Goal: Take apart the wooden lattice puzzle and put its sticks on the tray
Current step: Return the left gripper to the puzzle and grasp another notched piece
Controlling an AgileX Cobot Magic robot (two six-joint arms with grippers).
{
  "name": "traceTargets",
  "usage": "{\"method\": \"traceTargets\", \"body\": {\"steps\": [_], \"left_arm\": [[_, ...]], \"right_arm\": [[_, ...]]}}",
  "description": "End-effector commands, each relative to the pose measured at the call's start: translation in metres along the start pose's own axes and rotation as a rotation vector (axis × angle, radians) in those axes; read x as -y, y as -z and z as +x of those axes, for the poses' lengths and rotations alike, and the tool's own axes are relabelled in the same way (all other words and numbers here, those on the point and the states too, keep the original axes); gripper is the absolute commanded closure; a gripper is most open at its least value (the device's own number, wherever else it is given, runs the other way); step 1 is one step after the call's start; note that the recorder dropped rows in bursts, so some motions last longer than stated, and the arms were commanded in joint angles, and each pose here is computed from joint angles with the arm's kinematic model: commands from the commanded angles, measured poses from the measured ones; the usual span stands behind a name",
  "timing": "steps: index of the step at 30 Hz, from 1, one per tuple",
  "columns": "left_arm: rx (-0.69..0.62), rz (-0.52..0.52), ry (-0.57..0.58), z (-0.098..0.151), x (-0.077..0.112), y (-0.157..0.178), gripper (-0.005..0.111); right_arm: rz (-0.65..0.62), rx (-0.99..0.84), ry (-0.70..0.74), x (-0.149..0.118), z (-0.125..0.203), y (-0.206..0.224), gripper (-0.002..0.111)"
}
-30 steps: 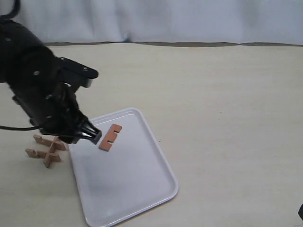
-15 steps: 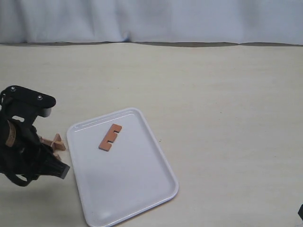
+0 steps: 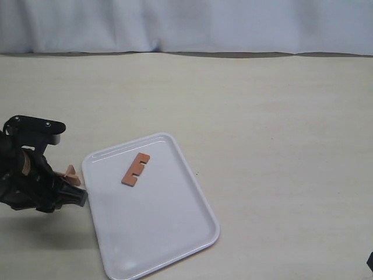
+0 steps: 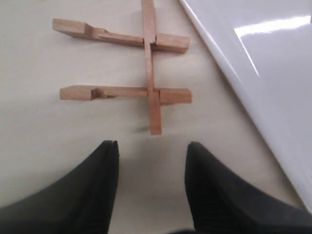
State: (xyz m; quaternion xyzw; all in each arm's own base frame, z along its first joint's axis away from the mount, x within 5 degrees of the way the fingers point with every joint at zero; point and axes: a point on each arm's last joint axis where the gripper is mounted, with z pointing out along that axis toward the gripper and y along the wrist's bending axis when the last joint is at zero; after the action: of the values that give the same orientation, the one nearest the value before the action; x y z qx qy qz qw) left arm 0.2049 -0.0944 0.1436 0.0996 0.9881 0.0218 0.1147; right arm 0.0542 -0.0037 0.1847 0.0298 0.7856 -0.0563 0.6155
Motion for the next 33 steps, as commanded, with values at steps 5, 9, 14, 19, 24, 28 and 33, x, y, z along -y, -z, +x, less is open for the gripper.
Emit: {"method": "traceTargets", "body": {"steps": [5,9,14,19,24,28,33], "left_arm": [[0.056,0.027,0.01,-0.005,0.001,-0.001,0.065],[0.035,0.017,-0.012,-0.003,0.0,-0.001,0.065],[0.042,0.024,-0.008,-0.004,0.001,-0.002,0.065],[0.002,0.015,-0.012,-0.002,0.002,-0.011,0.065],[-0.024,0.013,-0.017,-0.002,0.004,-0.022,0.065],[-0.01,0.023,-0.018,-0.003,0.005,-0.025,0.065],[0.003,0.026,-0.022,-0.005,0.005,-0.025,0.065]], "right_arm": [[-0.006,-0.001,-0.007,0.0,0.001,0.0,0.104],[-0.006,-0.001,-0.007,0.0,0.001,0.0,0.104],[-0.006,-0.001,-0.007,0.0,0.001,0.0,0.104],[-0.006,-0.001,-0.007,0.0,0.001,0.0,0.104],[-0.006,-0.001,-0.007,0.0,0.001,0.0,0.104],[-0.006,-0.001,-0.007,0.0,0.001,0.0,0.104],[-0.006,-0.001,-0.007,0.0,0.001,0.0,0.104]]}}
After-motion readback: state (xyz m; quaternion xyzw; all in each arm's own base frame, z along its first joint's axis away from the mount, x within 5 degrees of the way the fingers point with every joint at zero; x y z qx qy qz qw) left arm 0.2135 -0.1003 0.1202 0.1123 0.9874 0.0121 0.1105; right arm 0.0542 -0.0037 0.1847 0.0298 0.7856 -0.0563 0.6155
